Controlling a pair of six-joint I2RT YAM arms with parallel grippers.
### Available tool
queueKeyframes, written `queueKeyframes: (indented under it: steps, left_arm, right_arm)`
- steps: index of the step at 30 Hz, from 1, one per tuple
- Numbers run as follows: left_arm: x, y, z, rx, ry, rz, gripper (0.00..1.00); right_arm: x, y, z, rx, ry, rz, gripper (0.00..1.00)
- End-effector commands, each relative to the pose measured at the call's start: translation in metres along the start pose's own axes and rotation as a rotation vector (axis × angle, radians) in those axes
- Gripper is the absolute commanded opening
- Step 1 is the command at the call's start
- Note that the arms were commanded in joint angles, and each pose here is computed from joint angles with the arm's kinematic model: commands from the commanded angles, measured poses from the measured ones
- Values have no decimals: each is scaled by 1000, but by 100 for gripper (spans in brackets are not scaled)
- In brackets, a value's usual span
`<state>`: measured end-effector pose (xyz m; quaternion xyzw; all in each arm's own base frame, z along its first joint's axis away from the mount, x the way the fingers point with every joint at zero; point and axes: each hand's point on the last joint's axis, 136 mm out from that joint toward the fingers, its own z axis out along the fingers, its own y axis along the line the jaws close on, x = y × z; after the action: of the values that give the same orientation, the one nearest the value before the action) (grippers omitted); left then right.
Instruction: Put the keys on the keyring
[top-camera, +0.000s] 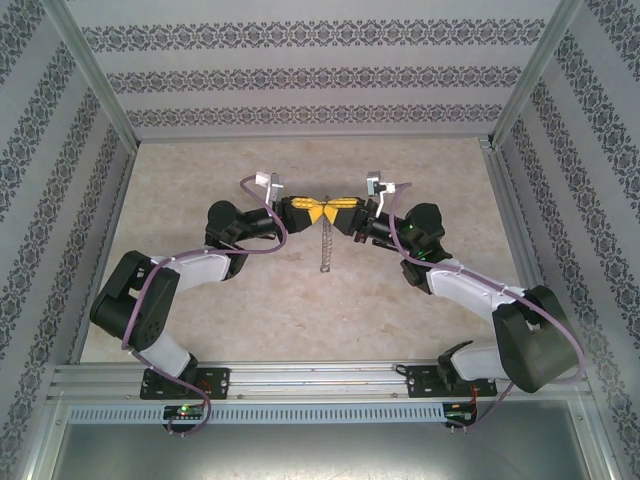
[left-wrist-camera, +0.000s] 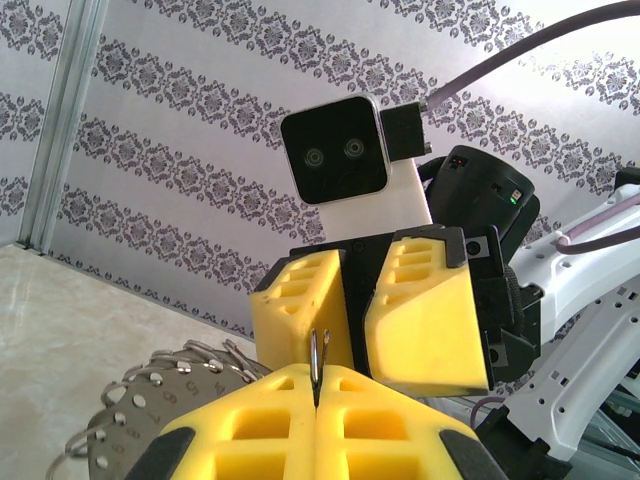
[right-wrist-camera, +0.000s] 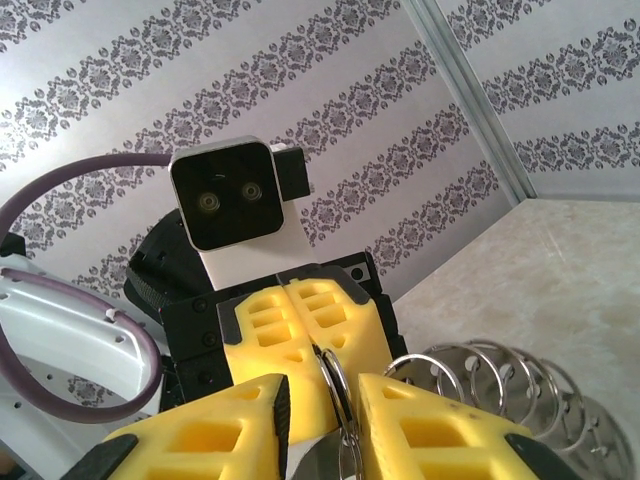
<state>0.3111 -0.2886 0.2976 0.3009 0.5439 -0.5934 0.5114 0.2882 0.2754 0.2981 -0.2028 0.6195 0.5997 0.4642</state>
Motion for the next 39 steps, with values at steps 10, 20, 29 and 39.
queueKeyframes:
  steps: [10, 20, 29, 39]
  left_arm:
    - [-13, -6, -1, 26, -32, 49, 0]
    - [-12, 2, -5, -12, -51, 46, 10]
    - [-18, 18, -23, -77, -67, 22, 32]
    - [-17, 26, -24, -147, 128, -22, 38]
  right_arm:
    - [-3, 13, 2, -58, -6, -30, 9]
    - [-4, 2, 0, -24, -9, -35, 0]
    - [-5, -25, -7, 47, 19, -23, 0]
    - [-8, -28, -1, 16, 173, -37, 0]
